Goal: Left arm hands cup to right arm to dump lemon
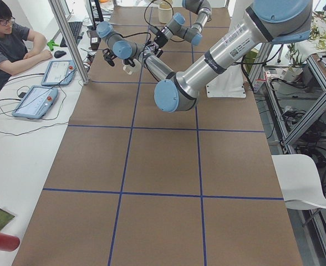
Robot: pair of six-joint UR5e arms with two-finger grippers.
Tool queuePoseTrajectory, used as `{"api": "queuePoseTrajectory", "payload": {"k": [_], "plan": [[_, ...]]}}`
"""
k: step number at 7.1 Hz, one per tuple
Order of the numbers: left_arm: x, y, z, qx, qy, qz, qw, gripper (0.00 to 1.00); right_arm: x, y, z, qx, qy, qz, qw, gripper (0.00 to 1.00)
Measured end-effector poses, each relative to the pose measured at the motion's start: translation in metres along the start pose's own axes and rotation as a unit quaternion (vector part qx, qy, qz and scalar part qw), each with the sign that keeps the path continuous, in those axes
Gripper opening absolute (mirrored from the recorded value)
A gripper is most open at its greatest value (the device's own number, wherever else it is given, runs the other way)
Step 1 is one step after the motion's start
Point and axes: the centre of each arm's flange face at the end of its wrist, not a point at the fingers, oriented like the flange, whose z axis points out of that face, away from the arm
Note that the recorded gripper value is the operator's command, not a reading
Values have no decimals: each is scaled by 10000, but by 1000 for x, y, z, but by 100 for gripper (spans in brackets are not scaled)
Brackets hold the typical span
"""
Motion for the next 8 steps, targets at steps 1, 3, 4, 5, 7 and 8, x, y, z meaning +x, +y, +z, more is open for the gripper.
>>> {"api": "queuePoseTrajectory", "payload": {"k": [1,3,4,5,7,8], "plan": [[1,5,3,-115,-2,21,9999,0,1,2,2,-12,22,-7,10000,100],[3,18,10,-226,-13,74,9997,0,1,4,3,-29,39,-15,10000,100],[4,25,13,-260,-23,100,9996,0,2,4,4,-33,42,-16,10000,100],[5,31,19,-294,-42,119,9995,0,2,4,4,-34,46,-18,10000,100],[6,41,30,-355,-86,164,9992,0,2,5,5,-30,69,-21,10000,100],[6,46,33,-379,-99,171,9991,0,3,5,5,-16,102,-23,9999,100]]}}
